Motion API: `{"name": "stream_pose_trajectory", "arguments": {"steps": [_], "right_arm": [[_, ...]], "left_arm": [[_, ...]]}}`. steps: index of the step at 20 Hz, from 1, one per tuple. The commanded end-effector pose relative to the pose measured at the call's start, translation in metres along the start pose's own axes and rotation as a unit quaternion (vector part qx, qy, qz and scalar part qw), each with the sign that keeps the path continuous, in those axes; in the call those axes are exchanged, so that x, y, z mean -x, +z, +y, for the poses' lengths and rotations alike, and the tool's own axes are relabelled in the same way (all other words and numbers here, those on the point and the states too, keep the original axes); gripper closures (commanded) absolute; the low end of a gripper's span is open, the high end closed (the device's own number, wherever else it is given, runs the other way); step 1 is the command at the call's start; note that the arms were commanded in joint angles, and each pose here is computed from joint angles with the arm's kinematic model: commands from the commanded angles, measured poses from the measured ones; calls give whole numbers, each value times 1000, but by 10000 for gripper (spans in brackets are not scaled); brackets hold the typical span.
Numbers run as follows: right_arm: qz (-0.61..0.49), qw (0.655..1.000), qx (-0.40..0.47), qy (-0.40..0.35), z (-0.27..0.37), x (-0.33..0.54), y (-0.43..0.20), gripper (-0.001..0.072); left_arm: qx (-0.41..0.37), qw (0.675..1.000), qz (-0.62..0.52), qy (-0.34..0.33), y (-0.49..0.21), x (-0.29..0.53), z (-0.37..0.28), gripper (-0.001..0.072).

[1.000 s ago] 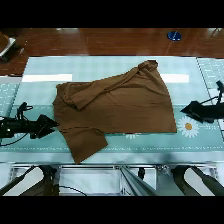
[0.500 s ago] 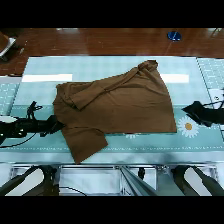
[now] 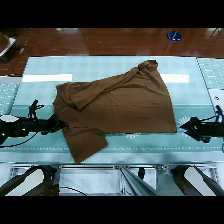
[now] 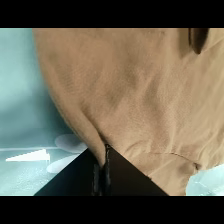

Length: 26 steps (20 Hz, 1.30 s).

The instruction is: Fold the shirts.

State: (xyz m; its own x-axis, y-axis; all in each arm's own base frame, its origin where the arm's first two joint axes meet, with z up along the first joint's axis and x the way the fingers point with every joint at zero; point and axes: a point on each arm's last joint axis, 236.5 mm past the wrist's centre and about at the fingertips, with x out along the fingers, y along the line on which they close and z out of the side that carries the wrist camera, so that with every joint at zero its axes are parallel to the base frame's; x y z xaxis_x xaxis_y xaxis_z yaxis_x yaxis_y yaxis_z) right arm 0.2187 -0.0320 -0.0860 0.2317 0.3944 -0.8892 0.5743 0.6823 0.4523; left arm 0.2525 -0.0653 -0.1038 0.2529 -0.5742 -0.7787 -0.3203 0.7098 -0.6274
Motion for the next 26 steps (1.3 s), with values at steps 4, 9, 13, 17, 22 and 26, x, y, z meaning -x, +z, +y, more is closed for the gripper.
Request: {"name": "stream_pose_trajectory", "arguments": {"steps": [4, 9, 13, 17, 22, 26], "right_arm": [[39, 999, -10, 36, 24, -43, -4, 303], [39, 994, 49, 90, 76, -57, 12, 695], [-13, 969, 192, 154, 185, 19, 56, 691], [-225, 888, 344, 205, 318, 208, 94, 690], [-486, 739, 437, 163, 360, 432, 13, 690], [-606, 663, 429, 93, 318, 512, -65, 690]], "left_arm": [[-1, 1000, 0, 0, 0, 0, 0, 689], [8, 999, -18, -32, 9, 2, -16, 690], [-49, 978, -120, -165, 75, 61, -115, 690], [-206, 883, -334, -259, 128, 239, -266, 690], [-385, 694, -580, -185, 50, 452, -375, 690], [-437, 569, -692, -80, -46, 529, -388, 690]]}}
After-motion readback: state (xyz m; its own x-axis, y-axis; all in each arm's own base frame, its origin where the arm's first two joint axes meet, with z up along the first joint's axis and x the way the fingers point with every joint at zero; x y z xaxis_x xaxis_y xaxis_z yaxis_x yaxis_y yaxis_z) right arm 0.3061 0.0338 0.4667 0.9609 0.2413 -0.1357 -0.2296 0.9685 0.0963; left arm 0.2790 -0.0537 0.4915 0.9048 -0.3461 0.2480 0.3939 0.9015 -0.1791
